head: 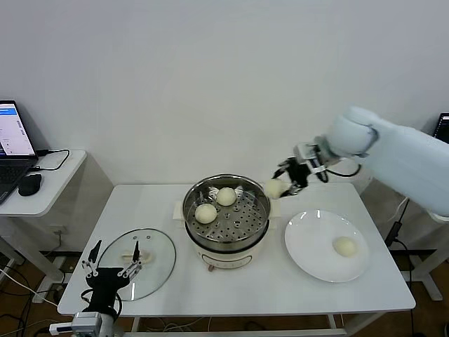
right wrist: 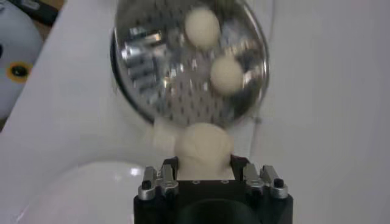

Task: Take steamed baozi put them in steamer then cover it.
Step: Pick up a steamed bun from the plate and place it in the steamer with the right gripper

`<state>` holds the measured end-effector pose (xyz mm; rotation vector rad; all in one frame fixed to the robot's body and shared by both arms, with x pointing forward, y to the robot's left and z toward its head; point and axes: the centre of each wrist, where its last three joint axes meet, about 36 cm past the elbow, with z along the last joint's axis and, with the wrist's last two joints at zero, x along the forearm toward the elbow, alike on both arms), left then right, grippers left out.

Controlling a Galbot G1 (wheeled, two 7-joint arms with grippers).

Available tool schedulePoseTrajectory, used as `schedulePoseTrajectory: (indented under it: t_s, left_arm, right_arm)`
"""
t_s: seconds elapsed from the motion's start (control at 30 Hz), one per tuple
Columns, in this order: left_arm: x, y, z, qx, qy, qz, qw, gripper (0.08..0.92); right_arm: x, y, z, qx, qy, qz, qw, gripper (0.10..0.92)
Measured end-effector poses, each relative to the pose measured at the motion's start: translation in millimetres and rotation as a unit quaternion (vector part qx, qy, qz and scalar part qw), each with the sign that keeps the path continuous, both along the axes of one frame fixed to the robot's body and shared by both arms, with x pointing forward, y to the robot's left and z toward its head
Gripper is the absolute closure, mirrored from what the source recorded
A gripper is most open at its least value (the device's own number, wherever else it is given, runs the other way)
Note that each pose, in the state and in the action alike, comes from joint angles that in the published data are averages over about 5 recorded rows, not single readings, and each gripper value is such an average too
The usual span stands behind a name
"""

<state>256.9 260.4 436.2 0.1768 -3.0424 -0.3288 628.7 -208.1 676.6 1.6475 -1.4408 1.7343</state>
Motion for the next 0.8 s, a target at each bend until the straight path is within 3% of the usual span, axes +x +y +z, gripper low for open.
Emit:
schedulePoseTrajectory:
  t_s: [0.4,0.8]
  left_arm:
    - [3.6,3.3,0.2,-0.007,-0.006,0.012,1.000,0.177]
    - [5.6,6.8,-7.1,-0.009,-0.006,0.021,1.000,0.177]
  right_arm:
    - [2.1,91.9,-50.0,-0.049,-0.003,0.192,0.980,0.462]
    - [1.8,127.2,-81.6,-0.103,-0.022,0.316,0.943,0.454]
